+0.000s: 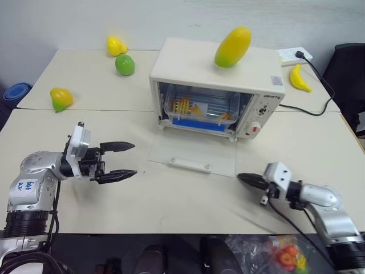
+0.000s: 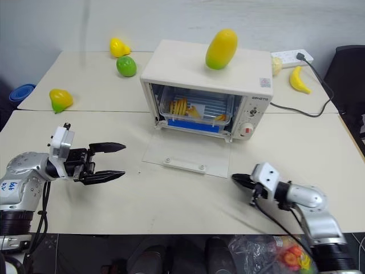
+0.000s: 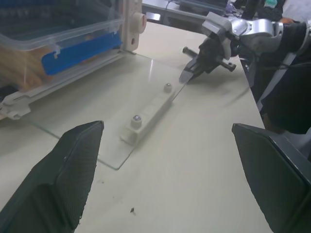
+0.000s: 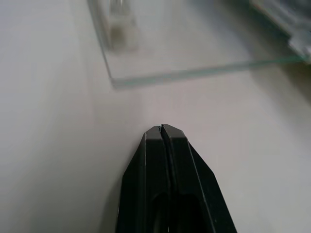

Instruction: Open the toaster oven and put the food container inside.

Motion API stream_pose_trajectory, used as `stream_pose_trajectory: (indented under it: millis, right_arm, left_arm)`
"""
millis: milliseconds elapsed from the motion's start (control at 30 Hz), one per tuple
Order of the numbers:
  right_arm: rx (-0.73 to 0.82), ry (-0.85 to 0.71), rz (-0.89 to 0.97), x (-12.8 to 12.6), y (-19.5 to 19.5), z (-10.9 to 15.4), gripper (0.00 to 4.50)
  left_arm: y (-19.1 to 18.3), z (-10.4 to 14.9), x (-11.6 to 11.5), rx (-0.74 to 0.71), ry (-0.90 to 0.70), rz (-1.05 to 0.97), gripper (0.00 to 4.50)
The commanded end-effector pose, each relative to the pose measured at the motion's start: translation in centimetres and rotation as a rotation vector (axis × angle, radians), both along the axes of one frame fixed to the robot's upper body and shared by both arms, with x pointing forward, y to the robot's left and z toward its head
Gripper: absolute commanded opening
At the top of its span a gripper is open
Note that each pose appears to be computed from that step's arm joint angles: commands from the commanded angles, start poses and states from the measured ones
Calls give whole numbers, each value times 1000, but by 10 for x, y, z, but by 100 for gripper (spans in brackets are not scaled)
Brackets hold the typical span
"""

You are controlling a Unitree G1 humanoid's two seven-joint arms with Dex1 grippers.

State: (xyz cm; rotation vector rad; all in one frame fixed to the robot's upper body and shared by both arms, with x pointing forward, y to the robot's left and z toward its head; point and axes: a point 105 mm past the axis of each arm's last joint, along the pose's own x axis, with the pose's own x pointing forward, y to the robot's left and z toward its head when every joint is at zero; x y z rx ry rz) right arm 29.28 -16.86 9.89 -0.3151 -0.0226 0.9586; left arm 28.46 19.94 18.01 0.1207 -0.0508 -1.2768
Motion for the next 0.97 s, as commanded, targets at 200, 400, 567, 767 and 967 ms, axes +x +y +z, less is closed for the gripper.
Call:
stream_pose_trajectory:
  millis: [200, 400, 567, 767, 967]
  right_arm:
    - [437, -253, -69, 19, 15, 97, 0]
    - [598, -269, -62, 20, 0, 141, 0]
    - [196, -213, 134, -9, 2, 103, 117]
    - [-29, -124, 249, -41, -21, 51, 315]
    - [-38, -123, 152, -45, -34, 29, 448]
  left_arm:
    - [14, 28, 8, -128, -161, 207, 449]
    - [21, 7, 6, -20, -131, 296, 449]
    - [29, -18, -3, 125, -142, 307, 450]
    - [33, -52, -22, 239, -109, 292, 450]
    - [38, -76, -39, 289, -60, 332, 450]
